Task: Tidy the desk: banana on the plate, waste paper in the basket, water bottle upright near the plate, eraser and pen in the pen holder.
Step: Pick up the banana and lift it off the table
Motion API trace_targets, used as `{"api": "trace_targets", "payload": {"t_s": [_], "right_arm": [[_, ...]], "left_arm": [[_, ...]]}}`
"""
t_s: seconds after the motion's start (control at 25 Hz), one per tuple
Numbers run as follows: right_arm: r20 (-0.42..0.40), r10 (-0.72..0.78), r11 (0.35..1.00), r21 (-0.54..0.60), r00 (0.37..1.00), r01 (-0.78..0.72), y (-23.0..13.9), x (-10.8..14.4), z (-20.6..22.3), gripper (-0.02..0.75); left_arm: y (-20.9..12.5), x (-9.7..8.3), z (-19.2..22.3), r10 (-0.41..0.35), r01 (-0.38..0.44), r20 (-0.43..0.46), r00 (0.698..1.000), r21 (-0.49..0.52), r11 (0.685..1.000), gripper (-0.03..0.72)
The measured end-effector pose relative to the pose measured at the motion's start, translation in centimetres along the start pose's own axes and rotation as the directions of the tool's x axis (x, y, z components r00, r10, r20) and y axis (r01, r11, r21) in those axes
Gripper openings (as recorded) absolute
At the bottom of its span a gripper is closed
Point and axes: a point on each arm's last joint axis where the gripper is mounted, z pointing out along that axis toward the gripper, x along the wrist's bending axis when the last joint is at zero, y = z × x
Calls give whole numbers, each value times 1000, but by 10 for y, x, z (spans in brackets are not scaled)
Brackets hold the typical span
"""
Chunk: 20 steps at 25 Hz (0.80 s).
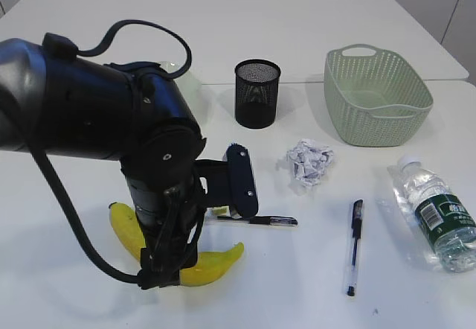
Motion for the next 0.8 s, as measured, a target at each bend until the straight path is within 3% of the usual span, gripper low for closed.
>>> {"api": "trace_targets", "payload": {"t_s": [0.8], "right_arm": [[1,0,1000,0,1000,0,0,0,0,305]], "left_arm": [[2,-7,8,-67,67,76,995,1,998,549]]}}
